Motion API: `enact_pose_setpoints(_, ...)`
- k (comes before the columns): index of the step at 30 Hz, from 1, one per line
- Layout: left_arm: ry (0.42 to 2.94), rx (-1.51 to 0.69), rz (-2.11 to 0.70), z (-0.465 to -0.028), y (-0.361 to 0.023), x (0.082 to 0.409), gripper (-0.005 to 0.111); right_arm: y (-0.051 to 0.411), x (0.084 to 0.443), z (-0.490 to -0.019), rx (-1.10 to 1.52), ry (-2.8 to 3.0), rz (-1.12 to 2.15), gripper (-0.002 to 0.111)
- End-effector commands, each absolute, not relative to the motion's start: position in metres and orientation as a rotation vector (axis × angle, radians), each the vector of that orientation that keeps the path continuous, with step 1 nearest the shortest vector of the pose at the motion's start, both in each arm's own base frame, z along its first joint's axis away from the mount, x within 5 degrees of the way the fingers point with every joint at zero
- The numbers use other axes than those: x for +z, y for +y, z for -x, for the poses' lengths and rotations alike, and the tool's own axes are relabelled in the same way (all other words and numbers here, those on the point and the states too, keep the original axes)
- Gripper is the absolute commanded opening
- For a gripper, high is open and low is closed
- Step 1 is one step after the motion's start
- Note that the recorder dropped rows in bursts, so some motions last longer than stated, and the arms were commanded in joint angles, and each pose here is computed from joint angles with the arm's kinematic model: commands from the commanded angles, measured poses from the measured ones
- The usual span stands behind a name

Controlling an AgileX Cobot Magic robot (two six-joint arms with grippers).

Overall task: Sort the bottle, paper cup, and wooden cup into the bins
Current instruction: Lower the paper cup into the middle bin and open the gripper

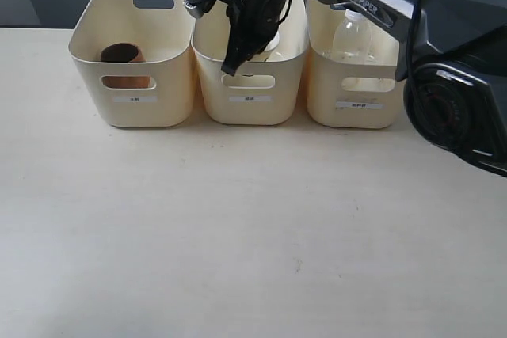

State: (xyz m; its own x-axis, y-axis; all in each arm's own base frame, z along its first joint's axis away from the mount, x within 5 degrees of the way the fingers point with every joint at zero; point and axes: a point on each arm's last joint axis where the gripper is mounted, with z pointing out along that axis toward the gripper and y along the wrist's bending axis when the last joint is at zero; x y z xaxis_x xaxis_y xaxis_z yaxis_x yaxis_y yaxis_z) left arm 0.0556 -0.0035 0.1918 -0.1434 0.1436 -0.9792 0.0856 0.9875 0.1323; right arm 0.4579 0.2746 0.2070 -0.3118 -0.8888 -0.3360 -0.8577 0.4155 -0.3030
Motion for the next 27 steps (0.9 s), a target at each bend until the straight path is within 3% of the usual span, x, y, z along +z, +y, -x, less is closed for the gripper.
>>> enact_pose_setpoints(1,1.715,0.047,-0.173,-0.0553,-0.0037,0.1914,0.0,0.2715,0.2131,-0.4578,-0.098,2.227,1.488,-0.001)
enact_pose_setpoints(15,1.715,0.047,-0.173,-0.0553,-0.0037,0.1914,0.0,0.2712,0.2125,-0.4564,-0.092,2.237,1.502,0.0)
enact_pose_setpoints(22,1.715,0.047,-0.173,-0.0553,-0.0037,0.1914,0.0,0.2714,0.2127,-0.4568,-0.093,2.233,1.5,0.029)
enact_pose_setpoints(27,1.715,0.047,-0.173,-0.0553,-0.0037,0.1914,0.0,0.2719,0.2131,-0.4576,-0.093,2.223,1.494,0.029)
